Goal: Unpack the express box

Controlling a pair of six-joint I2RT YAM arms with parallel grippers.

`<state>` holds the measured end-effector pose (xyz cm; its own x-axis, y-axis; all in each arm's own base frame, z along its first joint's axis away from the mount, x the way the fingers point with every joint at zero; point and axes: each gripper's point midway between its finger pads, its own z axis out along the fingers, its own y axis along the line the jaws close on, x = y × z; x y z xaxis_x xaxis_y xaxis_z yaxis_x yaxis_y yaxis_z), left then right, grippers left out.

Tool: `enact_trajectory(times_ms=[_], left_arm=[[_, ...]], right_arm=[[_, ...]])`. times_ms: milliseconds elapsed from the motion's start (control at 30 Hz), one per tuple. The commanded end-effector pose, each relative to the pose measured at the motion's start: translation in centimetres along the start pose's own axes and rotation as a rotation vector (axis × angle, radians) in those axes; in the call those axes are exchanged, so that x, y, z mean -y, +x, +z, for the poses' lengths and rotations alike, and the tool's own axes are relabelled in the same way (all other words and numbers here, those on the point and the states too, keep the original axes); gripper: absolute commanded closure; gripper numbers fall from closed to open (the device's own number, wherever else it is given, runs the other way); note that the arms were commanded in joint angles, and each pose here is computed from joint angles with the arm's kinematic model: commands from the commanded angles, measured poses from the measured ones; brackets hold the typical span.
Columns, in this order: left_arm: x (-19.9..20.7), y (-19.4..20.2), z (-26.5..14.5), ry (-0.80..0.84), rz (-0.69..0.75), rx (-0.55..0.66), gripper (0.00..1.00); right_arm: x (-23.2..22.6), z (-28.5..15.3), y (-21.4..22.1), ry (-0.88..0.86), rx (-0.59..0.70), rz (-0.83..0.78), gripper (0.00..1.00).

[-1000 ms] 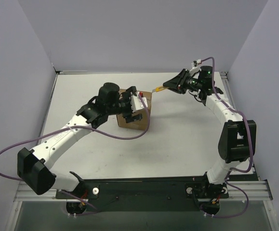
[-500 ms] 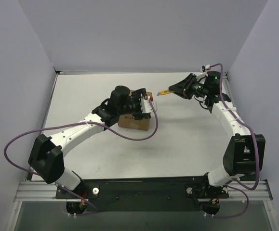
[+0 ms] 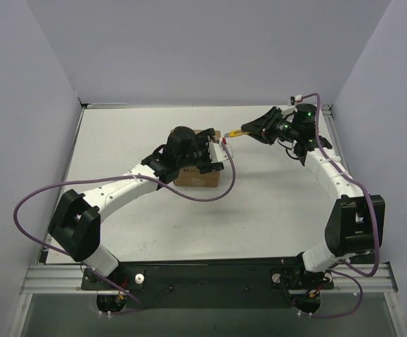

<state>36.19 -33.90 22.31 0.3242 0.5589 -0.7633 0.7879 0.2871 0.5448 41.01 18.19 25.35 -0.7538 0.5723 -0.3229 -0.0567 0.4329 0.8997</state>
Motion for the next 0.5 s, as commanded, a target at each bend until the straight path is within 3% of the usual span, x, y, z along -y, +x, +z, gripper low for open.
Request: enact_trajectory(times_ms=[0, 467], left_arm=[[-1.8, -1.9, -0.7, -0.075, -0.017, 0.044, 0.18], [-1.6, -1.3, -0.7, -0.084, -0.066, 0.034, 0.18]], right_arm=[[-1.6, 0.3, -0.7, -0.045, 0.033, -0.023, 1.0], [-1.9, 1.6, -0.3, -0.033, 0.03, -0.061, 1.0]])
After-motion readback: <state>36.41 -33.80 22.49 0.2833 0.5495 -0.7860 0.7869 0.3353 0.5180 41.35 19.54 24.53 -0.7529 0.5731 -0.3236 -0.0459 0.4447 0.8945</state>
